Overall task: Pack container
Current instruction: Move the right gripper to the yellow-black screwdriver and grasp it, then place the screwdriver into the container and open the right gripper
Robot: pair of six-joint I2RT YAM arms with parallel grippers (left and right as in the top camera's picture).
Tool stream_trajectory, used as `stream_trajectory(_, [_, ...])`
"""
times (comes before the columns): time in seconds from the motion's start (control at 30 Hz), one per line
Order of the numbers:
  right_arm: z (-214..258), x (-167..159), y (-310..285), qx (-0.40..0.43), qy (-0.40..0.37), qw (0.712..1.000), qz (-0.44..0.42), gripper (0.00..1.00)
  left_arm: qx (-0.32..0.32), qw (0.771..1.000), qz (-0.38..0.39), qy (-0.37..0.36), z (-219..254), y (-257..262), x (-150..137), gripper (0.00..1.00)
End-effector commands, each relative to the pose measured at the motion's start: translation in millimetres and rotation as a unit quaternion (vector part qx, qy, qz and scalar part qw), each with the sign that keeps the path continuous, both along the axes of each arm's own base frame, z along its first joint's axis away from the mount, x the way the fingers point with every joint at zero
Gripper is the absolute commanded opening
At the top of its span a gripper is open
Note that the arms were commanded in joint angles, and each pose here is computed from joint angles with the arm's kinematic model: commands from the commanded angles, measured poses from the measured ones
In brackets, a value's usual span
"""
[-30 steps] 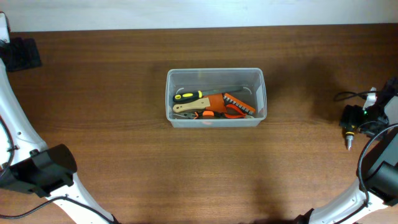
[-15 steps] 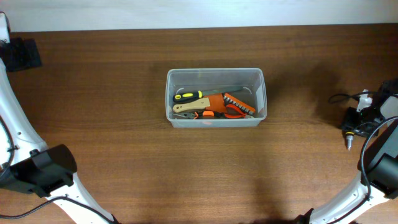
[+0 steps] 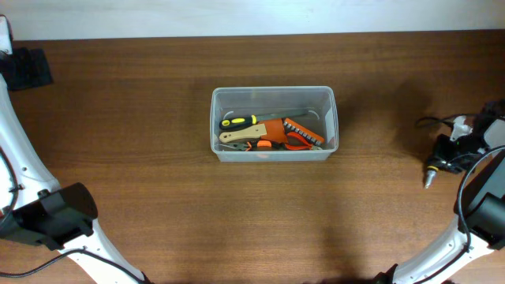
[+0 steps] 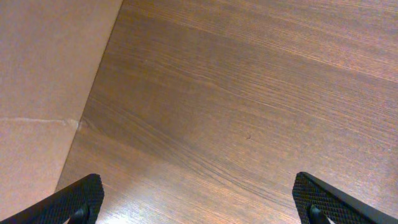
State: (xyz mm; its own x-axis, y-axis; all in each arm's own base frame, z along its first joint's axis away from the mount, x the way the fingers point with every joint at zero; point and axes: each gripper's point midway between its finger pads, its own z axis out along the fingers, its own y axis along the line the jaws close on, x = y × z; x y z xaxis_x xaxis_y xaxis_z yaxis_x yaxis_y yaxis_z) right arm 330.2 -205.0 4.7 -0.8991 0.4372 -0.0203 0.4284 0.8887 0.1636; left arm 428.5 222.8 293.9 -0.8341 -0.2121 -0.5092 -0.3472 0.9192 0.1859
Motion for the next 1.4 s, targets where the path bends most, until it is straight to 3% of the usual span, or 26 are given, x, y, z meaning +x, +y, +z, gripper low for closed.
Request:
stream_trajectory(0.0, [27.7, 27.0, 11.8, 0.027, -0.042, 0.999, 0.001, 0.1, -0.004, 1.0, 0.004, -0.006, 2.1, -1.2, 0.3, 0.99])
stream_trajectory(0.23, [119.6, 58.5, 44.2, 0.005, -0.082, 0.996, 0.041, 0.04, -0.004, 1.0, 0.004, -0.006, 2.1, -1.2, 0.3, 0.99])
stream_trajectory(0.4, [216.4, 93.6, 119.9, -0.031, -0.173, 0.974, 0.143, 0.04, -0.004, 1.0, 0.004, -0.006, 2.1, -1.2, 0.3, 0.99])
stream_trajectory(0.53, [265.9, 114.8, 207.9, -0.051, -0.246, 0.927, 0.278, 0.04, -0.004, 1.0, 0.004, -0.006, 2.1, -1.2, 0.3, 0.99])
stream_trajectory(0.63, [277.5, 120.5, 279.3, -0.063, -0.288, 0.863, 0.411, 0.04, -0.004, 1.0, 0.003, -0.006, 2.1, -1.2, 0.2, 0.99])
stream_trajectory(0.77, [263.2, 118.3, 343.4, -0.087, -0.298, 0.765, 0.564, 0.04, -0.004, 1.0, 0.003, -0.006, 2.1, -1.2, 0.3, 0.99])
stream_trajectory(0.8, [252.4, 115.8, 359.1, -0.093, -0.293, 0.726, 0.616, 0.04, -0.004, 1.0, 0.004, -0.006, 2.1, -1.2, 0.3, 0.99])
stream_trajectory(0.9, [226.4, 112.9, 377.4, -0.091, -0.273, 0.674, 0.68, 0.04, -0.004, 1.0, 0.004, -0.006, 2.1, -1.2, 0.3, 0.99])
stream_trajectory(1.17, [133.7, 126.2, 377.0, -0.064, -0.198, 0.599, 0.773, 0.04, -0.004, 1.0, 0.004, -0.006, 2.1, -1.2, 0.3, 0.99])
stream_trajectory(1.27, [109.3, 129.3, 370.0, -0.055, -0.179, 0.585, 0.789, 0.06, -0.004, 1.0, 0.004, -0.006, 2.1, -1.2, 0.3, 0.99])
stream_trajectory(1.37, [91.4, 134.2, 356.0, -0.067, -0.151, 0.591, 0.789, 0.1, -0.004, 1.0, 0.003, -0.006, 2.1, -1.2, 0.3, 0.99])
